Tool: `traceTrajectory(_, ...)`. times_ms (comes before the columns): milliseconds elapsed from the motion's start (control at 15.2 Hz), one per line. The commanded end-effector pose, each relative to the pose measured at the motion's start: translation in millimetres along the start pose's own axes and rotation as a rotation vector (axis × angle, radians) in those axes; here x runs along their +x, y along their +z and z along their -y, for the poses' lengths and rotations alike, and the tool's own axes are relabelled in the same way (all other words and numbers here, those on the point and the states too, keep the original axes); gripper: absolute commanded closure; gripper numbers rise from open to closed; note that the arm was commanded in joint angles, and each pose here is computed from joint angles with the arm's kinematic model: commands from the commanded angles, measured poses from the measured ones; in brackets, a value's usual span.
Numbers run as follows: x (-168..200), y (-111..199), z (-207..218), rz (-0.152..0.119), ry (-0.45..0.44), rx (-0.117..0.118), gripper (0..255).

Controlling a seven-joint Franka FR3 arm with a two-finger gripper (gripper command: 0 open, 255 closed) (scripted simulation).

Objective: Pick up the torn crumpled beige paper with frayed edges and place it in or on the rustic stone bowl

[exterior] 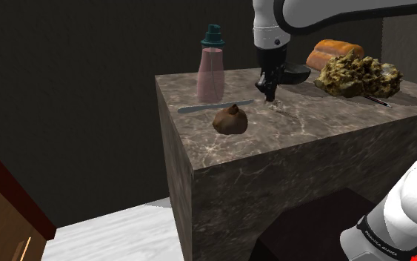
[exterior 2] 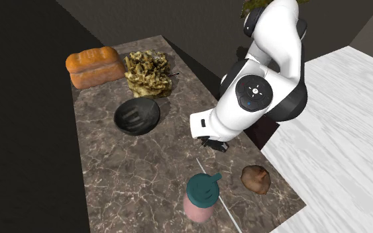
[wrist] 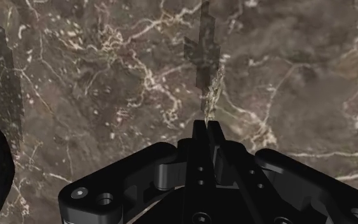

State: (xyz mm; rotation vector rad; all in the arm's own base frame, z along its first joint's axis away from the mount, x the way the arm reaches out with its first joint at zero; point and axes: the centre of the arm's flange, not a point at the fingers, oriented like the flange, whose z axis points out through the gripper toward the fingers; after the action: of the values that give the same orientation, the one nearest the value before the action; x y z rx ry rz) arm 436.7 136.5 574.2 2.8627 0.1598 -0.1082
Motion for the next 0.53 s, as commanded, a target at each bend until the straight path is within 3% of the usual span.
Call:
traceTrajectory(0, -0.9, -9.8, -2.2, 0.000, 0.000, 0.000, 255)
traceTrajectory(462, -4.2, -45.3, -12.0, 0.000, 0.000, 0.000, 255)
